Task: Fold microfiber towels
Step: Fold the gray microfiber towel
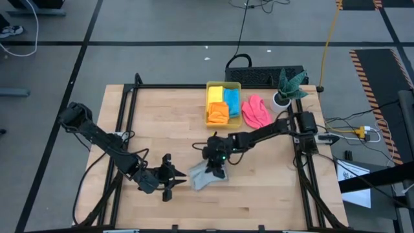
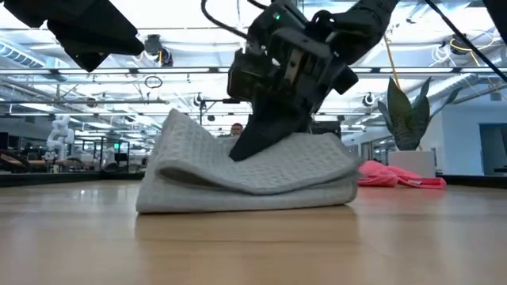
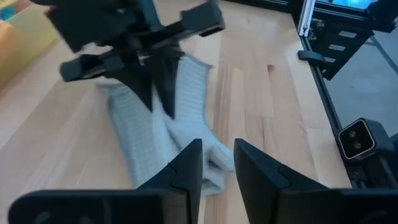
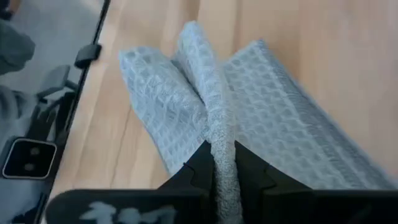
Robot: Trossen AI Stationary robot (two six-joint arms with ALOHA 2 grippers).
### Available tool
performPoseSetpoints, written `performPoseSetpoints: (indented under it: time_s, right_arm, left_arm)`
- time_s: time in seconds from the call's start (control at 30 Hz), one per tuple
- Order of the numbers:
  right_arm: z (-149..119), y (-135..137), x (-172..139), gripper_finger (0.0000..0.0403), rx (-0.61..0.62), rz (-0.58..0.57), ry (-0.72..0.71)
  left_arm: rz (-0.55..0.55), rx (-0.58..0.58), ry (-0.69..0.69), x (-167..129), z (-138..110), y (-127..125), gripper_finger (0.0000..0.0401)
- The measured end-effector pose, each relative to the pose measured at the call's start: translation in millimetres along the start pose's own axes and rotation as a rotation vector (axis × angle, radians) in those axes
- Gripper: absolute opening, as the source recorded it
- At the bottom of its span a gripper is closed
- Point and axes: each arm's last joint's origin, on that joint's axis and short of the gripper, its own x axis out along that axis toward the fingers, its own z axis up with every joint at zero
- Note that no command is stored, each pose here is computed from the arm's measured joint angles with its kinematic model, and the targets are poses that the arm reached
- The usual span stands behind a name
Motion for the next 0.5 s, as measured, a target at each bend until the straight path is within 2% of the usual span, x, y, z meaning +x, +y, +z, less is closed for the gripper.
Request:
performPoseSetpoints:
  time_s: [0.03, 0.1, 0.27, 0.33, 0.4, 0.5]
  right_arm:
    - [1, -1, -2, 0.0022, 0.001, 0.001, -0.004]
    - [2, 7, -4, 0.0022, -0.012, 0.072, 0.008]
    - [-3, 52, -1, 0.0022, -0.083, 0.401, 0.099]
    - [-4, 65, 2, 0.0022, -0.126, 0.485, 0.099]
    - [-2, 67, 2, 0.0022, -0.124, 0.464, 0.073]
    - [-2, 47, 6, 0.0019, -0.060, 0.335, 0.056]
  left_arm:
    - [0.000, -0.001, 0.000, 0, 0, 0, 0.0093]
    - [-0.001, -0.002, 0.000, 0, 0, 0, 0.0093]
    - [-0.010, -0.002, -0.012, 0, 1, -1, 0.0093]
    - [-0.011, 0.005, -0.015, 0, 1, -1, 0.0093]
    - [-0.011, 0.011, -0.015, 0, 1, -1, 0.0093]
    - [-0.011, 0.014, -0.015, 0, 1, -1, 0.0093]
